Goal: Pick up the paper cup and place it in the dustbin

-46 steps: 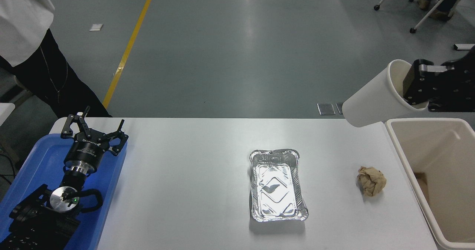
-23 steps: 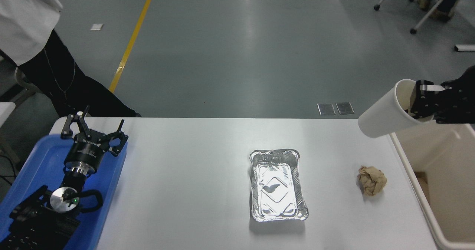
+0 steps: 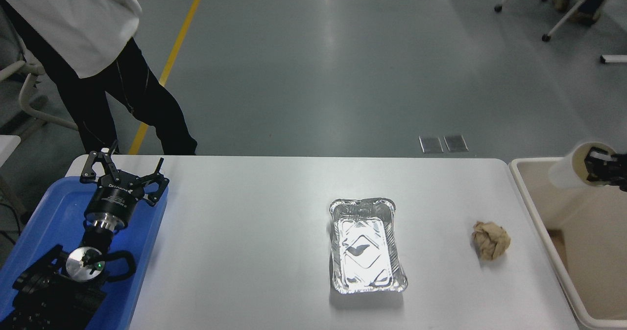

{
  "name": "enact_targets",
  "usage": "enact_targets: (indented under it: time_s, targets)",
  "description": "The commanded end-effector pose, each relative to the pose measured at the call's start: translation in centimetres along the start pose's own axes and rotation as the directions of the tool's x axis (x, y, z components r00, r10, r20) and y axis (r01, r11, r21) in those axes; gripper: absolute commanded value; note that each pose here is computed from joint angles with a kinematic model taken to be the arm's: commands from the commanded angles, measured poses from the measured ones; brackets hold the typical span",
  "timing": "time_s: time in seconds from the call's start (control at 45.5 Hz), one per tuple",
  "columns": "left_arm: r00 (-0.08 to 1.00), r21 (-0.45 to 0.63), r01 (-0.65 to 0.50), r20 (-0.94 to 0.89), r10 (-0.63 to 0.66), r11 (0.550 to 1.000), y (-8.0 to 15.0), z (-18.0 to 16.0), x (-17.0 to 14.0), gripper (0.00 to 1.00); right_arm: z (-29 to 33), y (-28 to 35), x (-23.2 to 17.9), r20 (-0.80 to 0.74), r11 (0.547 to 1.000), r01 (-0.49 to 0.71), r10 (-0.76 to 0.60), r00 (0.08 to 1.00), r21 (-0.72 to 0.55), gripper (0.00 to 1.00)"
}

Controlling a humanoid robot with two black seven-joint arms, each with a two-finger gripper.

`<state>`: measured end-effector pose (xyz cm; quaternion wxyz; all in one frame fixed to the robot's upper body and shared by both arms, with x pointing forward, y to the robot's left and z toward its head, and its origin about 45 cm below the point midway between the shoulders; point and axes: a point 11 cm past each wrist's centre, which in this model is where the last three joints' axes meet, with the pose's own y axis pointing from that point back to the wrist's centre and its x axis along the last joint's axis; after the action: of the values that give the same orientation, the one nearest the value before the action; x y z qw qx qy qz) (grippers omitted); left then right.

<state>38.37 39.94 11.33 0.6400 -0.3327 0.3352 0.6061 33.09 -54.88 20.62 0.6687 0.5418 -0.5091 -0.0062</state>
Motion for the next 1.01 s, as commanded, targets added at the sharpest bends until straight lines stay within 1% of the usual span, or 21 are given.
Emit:
enact_targets:
  time_s: [0.0, 0.11, 0.22, 0.286, 0.352, 0.44, 0.549, 0.791, 0.813, 0.835, 0.857, 0.879, 0.901, 0.989]
  targets:
    - [1.000, 0.000, 0.000, 0.000, 0.000, 1.000, 0.0, 0.0, 0.0, 0.99, 8.6, -5.0, -4.3, 0.103, 0.959, -0.239, 0.256, 0.961, -0.150, 0.00]
    - [1.000, 0.000, 0.000, 0.000, 0.000, 1.000, 0.0, 0.0, 0.0, 0.99, 8.8, -6.4, -7.6, 0.172, 0.948, -0.278, 0.303, 0.937, -0.155, 0.00]
    - [1.000, 0.000, 0.000, 0.000, 0.000, 1.000, 0.0, 0.0, 0.0, 0.99, 9.5, -7.2, -11.5, 0.233, 0.939, -0.289, 0.328, 0.916, -0.186, 0.00]
    - [1.000, 0.000, 0.000, 0.000, 0.000, 1.000, 0.0, 0.0, 0.0, 0.99, 9.0, -7.7, -14.0, 0.273, 0.940, -0.285, 0.330, 0.904, -0.189, 0.00]
    - [1.000, 0.000, 0.000, 0.000, 0.000, 1.000, 0.0, 0.0, 0.0, 0.99, 8.1, -8.1, -15.3, 0.312, 0.935, -0.302, 0.348, 0.884, -0.188, 0.00]
    - [1.000, -0.003, 0.000, -0.001, 0.000, 1.000, 0.0, 0.0, 0.0, 0.99, 7.2, -8.4, -16.6, 0.350, 0.931, -0.312, 0.360, 0.865, -0.186, 0.00]
    - [1.000, -0.003, -0.002, -0.001, 0.002, 1.000, 0.0, 0.0, 0.0, 0.99, 6.6, -8.5, -17.6, 0.359, 0.933, -0.310, 0.356, 0.862, -0.182, 0.00]
    - [1.000, -0.003, 0.000, -0.001, 0.000, 1.000, 0.0, 0.0, 0.0, 0.99, 6.7, -8.4, -17.4, 0.360, 0.930, -0.318, 0.365, 0.858, -0.186, 0.00]
    - [1.000, -0.003, 0.000, -0.001, 0.000, 1.000, 0.0, 0.0, 0.0, 0.99, 6.8, -8.4, -17.3, 0.357, 0.929, -0.319, 0.366, 0.859, -0.186, 0.15]
    - [1.000, -0.003, -0.002, -0.001, 0.001, 1.000, 0.0, 0.0, 0.0, 0.99, 6.8, -8.4, -17.3, 0.352, 0.930, -0.320, 0.366, 0.862, -0.184, 0.46]
    - [1.000, -0.003, 0.000, -0.001, 0.000, 1.000, 0.0, 0.0, 0.0, 0.99, 6.6, -8.4, -17.3, 0.342, 0.930, -0.321, 0.364, 0.866, -0.177, 0.84]
    - [1.000, -0.002, 0.000, 0.000, 0.000, 1.000, 0.0, 0.0, 0.0, 0.99, 6.2, -8.5, -17.4, 0.346, 0.932, -0.320, 0.361, 0.866, -0.171, 1.00]
    - [1.000, -0.002, 0.000, 0.000, 0.000, 1.000, 0.0, 0.0, 0.0, 0.99, 6.0, -8.5, -17.9, 0.351, 0.937, -0.306, 0.347, 0.870, -0.168, 1.00]
    - [1.000, -0.002, 0.000, 0.000, 0.000, 1.000, 0.0, 0.0, 0.0, 0.99, 6.4, -8.5, -17.6, 0.346, 0.939, -0.300, 0.340, 0.874, -0.165, 1.00]
